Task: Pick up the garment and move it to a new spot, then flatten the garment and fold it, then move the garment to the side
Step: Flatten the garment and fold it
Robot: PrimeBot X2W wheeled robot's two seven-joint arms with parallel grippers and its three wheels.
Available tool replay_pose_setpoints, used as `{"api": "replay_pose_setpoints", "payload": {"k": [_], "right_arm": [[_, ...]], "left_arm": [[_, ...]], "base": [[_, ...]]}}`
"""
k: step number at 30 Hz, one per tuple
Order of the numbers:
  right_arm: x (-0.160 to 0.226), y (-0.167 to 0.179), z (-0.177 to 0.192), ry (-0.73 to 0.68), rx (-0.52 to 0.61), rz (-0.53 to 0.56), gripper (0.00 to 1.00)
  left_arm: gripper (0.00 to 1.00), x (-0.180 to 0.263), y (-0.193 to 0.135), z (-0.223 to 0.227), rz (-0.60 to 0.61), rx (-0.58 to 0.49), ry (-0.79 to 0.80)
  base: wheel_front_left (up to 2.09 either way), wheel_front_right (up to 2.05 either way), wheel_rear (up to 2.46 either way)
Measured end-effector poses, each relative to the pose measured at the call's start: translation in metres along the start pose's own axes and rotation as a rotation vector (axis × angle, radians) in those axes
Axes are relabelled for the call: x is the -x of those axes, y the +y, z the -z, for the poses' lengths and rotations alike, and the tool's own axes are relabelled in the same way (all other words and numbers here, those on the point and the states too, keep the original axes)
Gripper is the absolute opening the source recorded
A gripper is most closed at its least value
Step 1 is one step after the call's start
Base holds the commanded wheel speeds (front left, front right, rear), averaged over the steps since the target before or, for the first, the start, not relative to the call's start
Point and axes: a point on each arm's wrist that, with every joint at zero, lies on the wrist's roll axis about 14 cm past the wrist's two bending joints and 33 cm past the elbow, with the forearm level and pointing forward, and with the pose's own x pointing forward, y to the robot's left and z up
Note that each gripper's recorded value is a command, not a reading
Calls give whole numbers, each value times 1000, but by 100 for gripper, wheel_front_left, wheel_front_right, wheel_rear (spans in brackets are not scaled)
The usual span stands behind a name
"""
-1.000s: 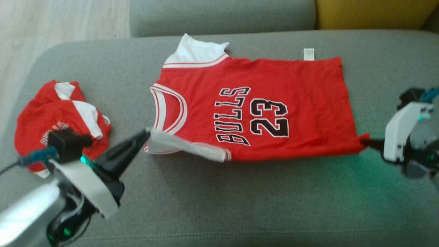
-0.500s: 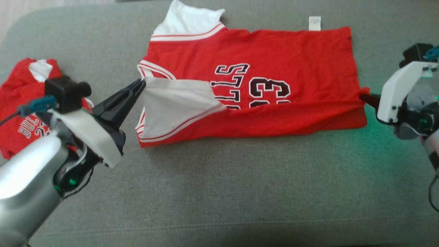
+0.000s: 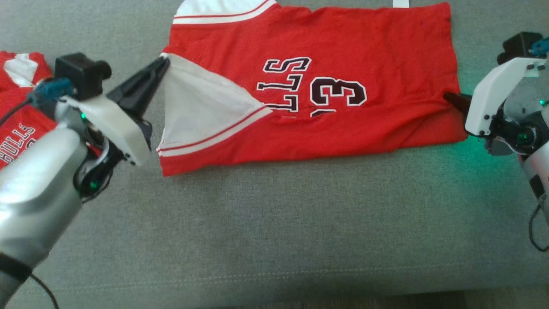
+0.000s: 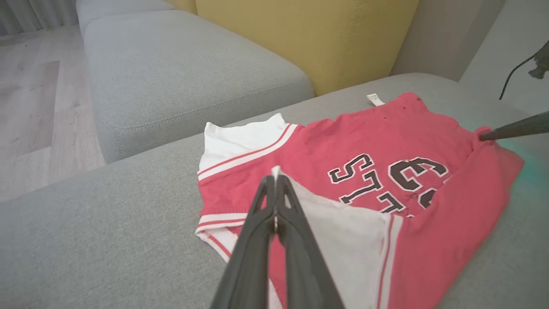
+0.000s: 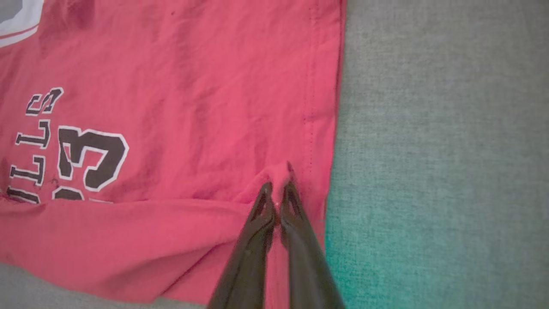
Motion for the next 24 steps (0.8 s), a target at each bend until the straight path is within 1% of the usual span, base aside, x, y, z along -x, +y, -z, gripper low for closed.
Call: {"api": "replay_pose_setpoints", "payload": {"k": [1, 2, 3, 6, 8, 11, 15, 17, 19, 21, 24], "right_arm": [[0, 0, 0, 0, 0, 0, 100], [-1, -2, -1, -8, -4, 4, 100], [-1, -3, -1, -15, -9, 7, 100], [0, -3, -5, -56, -12, 14, 100], [2, -3, -10, -97, 9, 23, 100], [9, 0, -25, -205, 66, 35, 100], [28, 8, -57, -420, 91, 26, 100], [42, 13, -71, -536, 107, 19, 100], [54, 17, -75, -628, 95, 10, 100], [62, 22, -70, -696, 66, -4, 100], [70, 30, -54, -764, 85, -11, 100]], "left_arm": [[0, 0, 0, 0, 0, 0, 0], [96, -2, 4, 3, -13, -10, 13], [100, -3, 7, 8, -20, -27, 28], [100, -4, 12, 17, -57, -43, 54], [100, -6, 19, 13, -118, -35, 42], [100, -6, 33, -7, -218, -6, -25], [100, 5, 50, -59, -349, 51, -198], [100, 16, 48, -76, -387, 73, -271], [100, 30, 39, -79, -409, 57, -305], [100, 44, 31, -80, -442, 62, -340], [100, 63, 12, -79, -467, 113, -393]], "base": [[0, 0, 0], [0, 0, 0], [0, 0, 0], [0, 0, 0], [0, 0, 0], [0, 0, 0], [0, 0, 0], [0, 0, 0], [0, 0, 0], [0, 0, 0], [0, 0, 0]]}}
